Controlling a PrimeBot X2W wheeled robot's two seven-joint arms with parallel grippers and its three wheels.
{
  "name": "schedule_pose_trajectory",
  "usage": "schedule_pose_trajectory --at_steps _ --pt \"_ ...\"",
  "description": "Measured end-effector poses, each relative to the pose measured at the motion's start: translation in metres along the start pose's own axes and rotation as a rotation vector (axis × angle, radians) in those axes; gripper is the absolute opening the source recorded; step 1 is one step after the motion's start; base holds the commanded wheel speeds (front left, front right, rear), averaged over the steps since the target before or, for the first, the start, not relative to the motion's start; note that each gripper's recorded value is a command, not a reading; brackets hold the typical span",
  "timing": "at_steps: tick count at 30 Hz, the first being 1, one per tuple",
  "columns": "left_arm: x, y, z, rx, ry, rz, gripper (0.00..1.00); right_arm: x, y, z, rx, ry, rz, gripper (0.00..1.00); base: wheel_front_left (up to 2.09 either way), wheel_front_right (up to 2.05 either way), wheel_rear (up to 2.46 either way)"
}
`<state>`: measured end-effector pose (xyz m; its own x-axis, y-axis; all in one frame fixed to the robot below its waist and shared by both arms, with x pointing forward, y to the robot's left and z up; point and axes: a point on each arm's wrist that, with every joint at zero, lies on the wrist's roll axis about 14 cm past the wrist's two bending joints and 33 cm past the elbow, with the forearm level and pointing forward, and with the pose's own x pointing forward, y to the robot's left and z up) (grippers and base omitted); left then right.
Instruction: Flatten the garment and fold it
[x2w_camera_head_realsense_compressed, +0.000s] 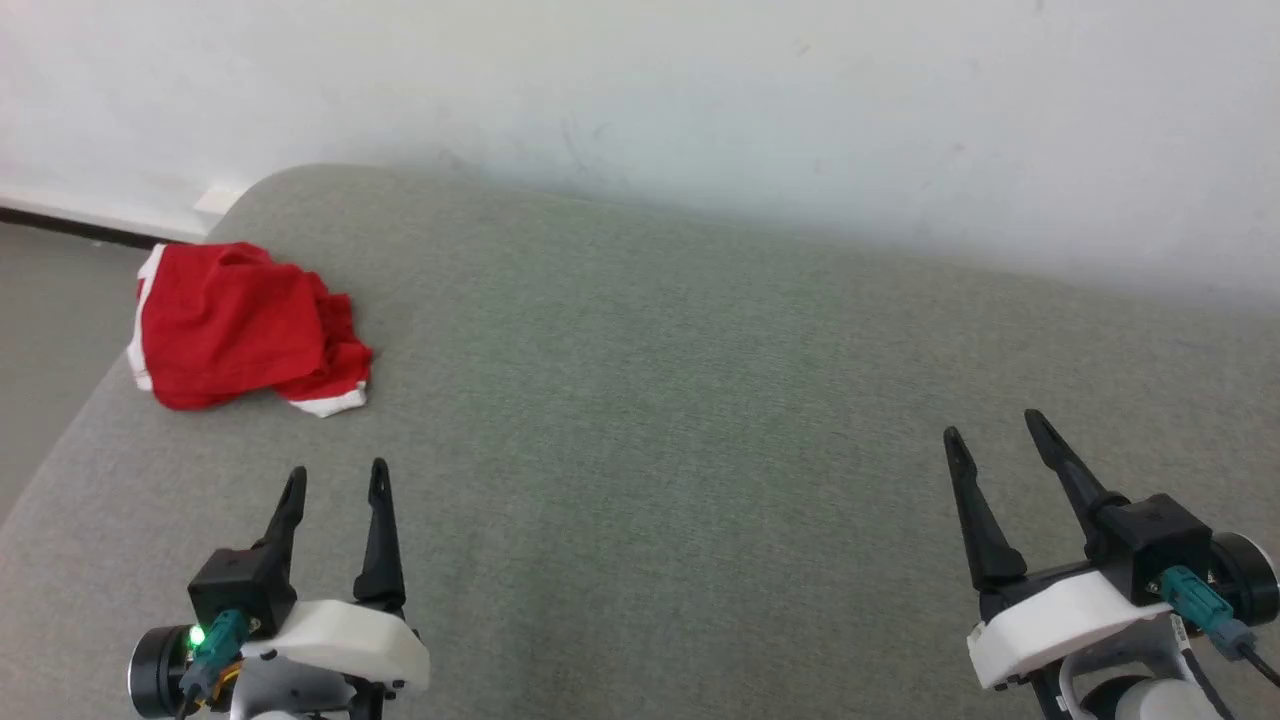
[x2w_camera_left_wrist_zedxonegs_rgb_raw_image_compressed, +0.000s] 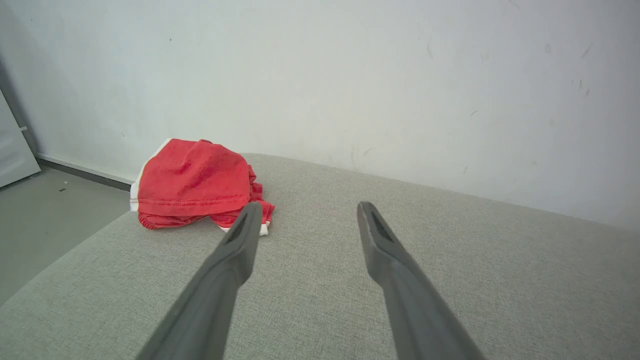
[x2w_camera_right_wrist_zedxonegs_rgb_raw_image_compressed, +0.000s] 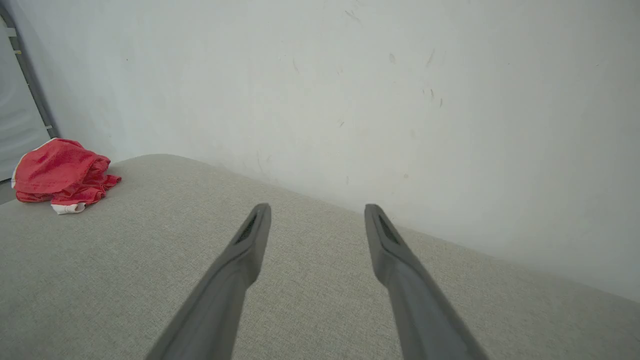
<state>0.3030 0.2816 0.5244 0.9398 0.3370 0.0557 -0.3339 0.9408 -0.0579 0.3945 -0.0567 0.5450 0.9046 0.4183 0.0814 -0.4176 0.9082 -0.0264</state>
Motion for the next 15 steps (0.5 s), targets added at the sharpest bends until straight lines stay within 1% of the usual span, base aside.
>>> schedule_pose_trajectory --at_steps 15 --pt "-0.022 0.048 0.003 0.0 -0.02 0.157 1.0 0.023 0.04 0.0 0.028 -0.014 0.129 1.0 0.0 0.0 0.0"
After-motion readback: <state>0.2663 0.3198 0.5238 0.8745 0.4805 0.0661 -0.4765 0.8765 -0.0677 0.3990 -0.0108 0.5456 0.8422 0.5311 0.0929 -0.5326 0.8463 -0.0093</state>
